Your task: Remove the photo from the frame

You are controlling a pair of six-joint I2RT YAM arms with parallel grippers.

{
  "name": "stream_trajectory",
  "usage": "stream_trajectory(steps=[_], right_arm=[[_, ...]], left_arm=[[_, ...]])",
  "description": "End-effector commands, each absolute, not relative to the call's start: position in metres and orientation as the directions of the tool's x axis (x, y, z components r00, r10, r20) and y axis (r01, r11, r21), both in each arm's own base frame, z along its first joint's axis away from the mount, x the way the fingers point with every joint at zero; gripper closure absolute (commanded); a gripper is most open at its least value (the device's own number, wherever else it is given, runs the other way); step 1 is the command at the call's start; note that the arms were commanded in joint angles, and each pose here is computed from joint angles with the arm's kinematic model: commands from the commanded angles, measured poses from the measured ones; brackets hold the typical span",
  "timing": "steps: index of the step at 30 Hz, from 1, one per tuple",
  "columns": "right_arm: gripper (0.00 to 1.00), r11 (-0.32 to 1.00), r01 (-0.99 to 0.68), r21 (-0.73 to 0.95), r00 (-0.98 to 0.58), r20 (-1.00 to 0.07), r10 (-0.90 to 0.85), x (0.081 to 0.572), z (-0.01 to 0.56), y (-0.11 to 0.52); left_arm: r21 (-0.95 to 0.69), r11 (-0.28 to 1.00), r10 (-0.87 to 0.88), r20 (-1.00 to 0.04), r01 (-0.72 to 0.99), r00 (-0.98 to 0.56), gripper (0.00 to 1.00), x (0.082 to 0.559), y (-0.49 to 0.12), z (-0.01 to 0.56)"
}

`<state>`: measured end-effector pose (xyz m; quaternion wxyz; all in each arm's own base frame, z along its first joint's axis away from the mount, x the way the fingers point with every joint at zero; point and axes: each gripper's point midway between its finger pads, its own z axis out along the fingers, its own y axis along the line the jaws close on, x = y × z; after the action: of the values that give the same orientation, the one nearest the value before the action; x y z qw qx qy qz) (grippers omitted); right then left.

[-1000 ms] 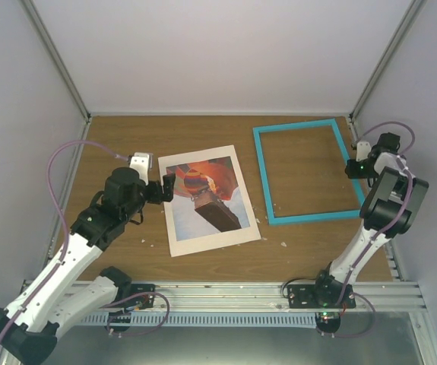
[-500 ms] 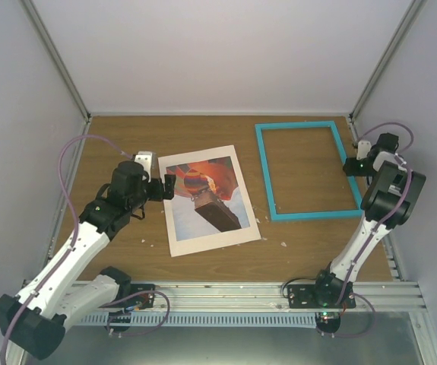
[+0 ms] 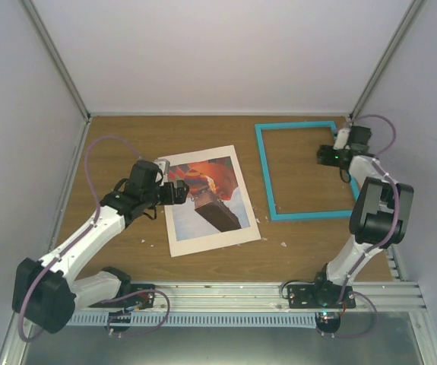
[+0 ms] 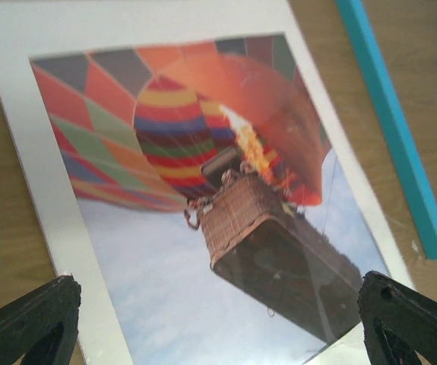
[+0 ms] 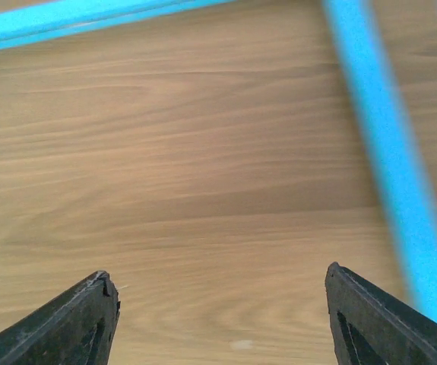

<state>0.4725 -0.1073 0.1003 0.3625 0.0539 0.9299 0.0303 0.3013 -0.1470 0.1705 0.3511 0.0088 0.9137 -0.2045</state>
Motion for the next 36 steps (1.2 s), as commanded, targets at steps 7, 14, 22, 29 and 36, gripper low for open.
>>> stream_trajectory(steps=[7,14,22,29,36], right_arm=[[0.22,0.945,-0.150,0.291,-0.774,-0.629,0.071,0.422,0.099,0.064],[0.21,0.859,-0.344,0.380,-0.811,-0.581,-0.068,0.348,0.091,0.158],[0.20,0.791,-0.424,0.440,-0.833,-0.533,-0.150,0.316,0.072,0.214],[0.20,0.803,-0.395,0.445,-0.863,-0.480,-0.158,0.316,0.051,0.227],[0.20,0.825,-0.364,0.432,-0.873,-0.466,-0.142,0.324,0.041,0.226]], left_arm=[[-0.387,0.922,-0.222,-0.517,-0.006,-0.827,0.01,0.282,-0.132,0.107],[-0.424,0.901,-0.287,-0.422,-0.093,-0.860,0.01,0.267,-0.131,0.073],[-0.392,0.910,-0.300,-0.397,-0.136,-0.867,0.01,0.268,-0.125,0.053],[-0.397,0.910,-0.279,-0.365,-0.122,-0.888,0.01,0.273,-0.133,0.037],[-0.421,0.901,-0.274,-0.369,-0.103,-0.888,0.01,0.287,-0.143,0.036]])
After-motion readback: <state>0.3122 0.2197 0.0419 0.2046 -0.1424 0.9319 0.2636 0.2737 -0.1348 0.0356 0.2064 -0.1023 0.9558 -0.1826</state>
